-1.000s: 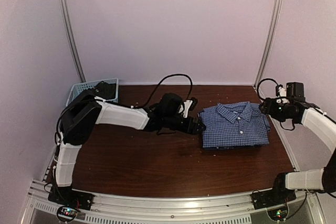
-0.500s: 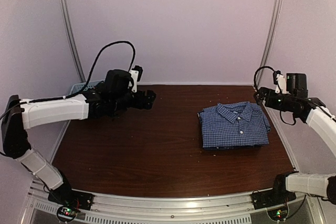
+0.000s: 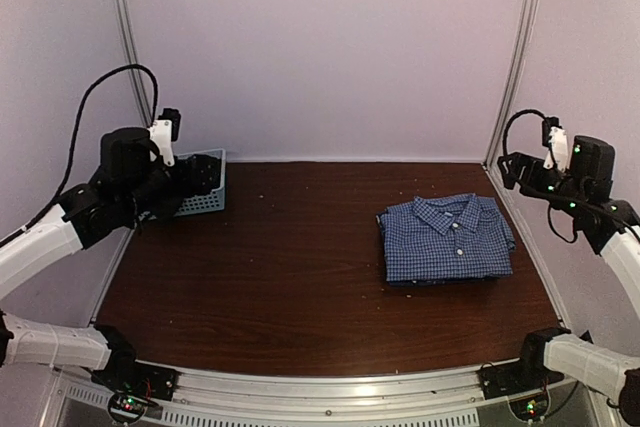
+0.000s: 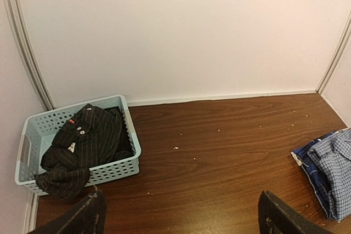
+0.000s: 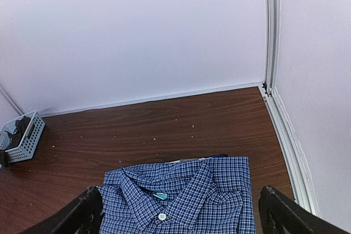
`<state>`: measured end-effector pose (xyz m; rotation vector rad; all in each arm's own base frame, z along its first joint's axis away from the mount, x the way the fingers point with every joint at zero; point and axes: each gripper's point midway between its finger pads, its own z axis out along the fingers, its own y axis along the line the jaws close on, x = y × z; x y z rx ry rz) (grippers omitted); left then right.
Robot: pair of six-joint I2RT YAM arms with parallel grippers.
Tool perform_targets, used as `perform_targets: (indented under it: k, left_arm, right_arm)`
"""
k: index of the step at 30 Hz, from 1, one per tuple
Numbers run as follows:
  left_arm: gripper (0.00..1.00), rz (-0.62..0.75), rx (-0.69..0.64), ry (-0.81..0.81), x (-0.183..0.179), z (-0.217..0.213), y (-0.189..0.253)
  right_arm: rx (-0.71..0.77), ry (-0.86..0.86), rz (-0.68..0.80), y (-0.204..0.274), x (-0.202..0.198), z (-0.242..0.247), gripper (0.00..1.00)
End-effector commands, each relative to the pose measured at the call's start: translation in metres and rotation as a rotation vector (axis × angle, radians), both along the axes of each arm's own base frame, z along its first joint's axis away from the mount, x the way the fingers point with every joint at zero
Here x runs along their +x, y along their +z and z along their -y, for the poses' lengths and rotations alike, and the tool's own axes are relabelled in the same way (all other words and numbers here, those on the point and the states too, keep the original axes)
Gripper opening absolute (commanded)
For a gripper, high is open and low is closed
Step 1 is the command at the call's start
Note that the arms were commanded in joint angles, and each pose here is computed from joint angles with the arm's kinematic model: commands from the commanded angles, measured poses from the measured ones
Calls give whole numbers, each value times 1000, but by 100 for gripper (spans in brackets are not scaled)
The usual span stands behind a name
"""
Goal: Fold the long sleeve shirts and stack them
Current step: Reset both arms
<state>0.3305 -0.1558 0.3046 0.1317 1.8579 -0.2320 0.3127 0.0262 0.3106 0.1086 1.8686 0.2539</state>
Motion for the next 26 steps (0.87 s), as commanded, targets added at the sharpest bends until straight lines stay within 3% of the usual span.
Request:
perform_targets:
  k: [1,11,26]
  left_arm:
    - [98,58,35,12,-13,-17,28]
    - [98,150,45,30,-40,-41,23]
    - [98,155,36,30,-41,-41,24]
  right_arm:
    - [-14,-35,40,3,-3,6,100]
    - [-24,-15,75,8,-11,4,100]
    - [-34,-28,57,3,-10,6,100]
